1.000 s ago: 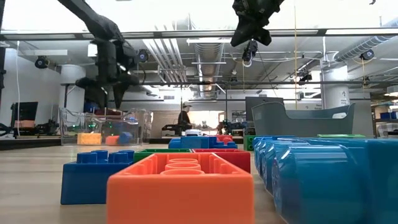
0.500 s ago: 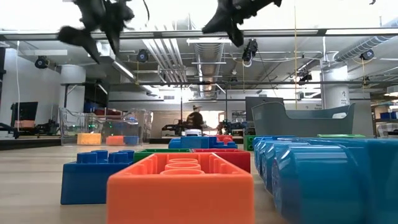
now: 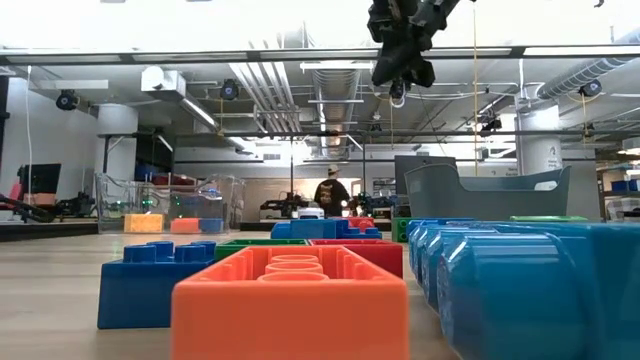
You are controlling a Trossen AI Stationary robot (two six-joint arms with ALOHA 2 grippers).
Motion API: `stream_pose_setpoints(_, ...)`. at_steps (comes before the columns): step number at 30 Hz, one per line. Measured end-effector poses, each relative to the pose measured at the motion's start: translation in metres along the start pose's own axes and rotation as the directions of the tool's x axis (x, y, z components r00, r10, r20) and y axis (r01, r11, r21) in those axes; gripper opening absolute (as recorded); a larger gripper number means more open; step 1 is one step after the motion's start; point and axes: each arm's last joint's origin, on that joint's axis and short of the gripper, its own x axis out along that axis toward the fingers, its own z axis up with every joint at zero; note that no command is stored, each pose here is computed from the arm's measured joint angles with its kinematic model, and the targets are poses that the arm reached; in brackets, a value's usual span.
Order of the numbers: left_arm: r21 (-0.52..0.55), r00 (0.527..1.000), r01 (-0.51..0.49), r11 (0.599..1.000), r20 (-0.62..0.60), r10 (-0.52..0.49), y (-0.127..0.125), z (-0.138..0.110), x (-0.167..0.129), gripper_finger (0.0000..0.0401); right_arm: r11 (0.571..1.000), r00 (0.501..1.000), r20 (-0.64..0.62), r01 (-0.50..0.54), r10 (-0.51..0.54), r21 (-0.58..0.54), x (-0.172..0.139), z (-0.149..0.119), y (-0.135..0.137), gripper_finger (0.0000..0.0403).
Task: Sort blocks by size
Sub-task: Put the big red game piece into the blue bin
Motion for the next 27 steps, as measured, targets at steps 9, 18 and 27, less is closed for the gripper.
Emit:
stream_pose_setpoints(9,-0.17,0.993,-0.118,0.978,0.005,0.121,-0.005,-0.045,0.06,0.0244,1.0,0.998,0.054,-0.013,0.015,-0.024,0.0,0.005,0.001,0.0018)
stream_pose_setpoints(18,-0.266,0.994,-0.113,0.957,-0.022,0.111,0.011,-0.053,0.125,0.0244,0.999,0.998,0.053,-0.012,0.015,-0.049,0.0,0.005,0.001,0.0018)
stream_pose_setpoints(27,-0.233,0.973,-0.228,0.945,-0.03,0.227,0.024,-0.05,0.129,0.0244,0.999,0.999,0.051,-0.013,0.016,-0.049,0.0,0.005,0.001,0.0018)
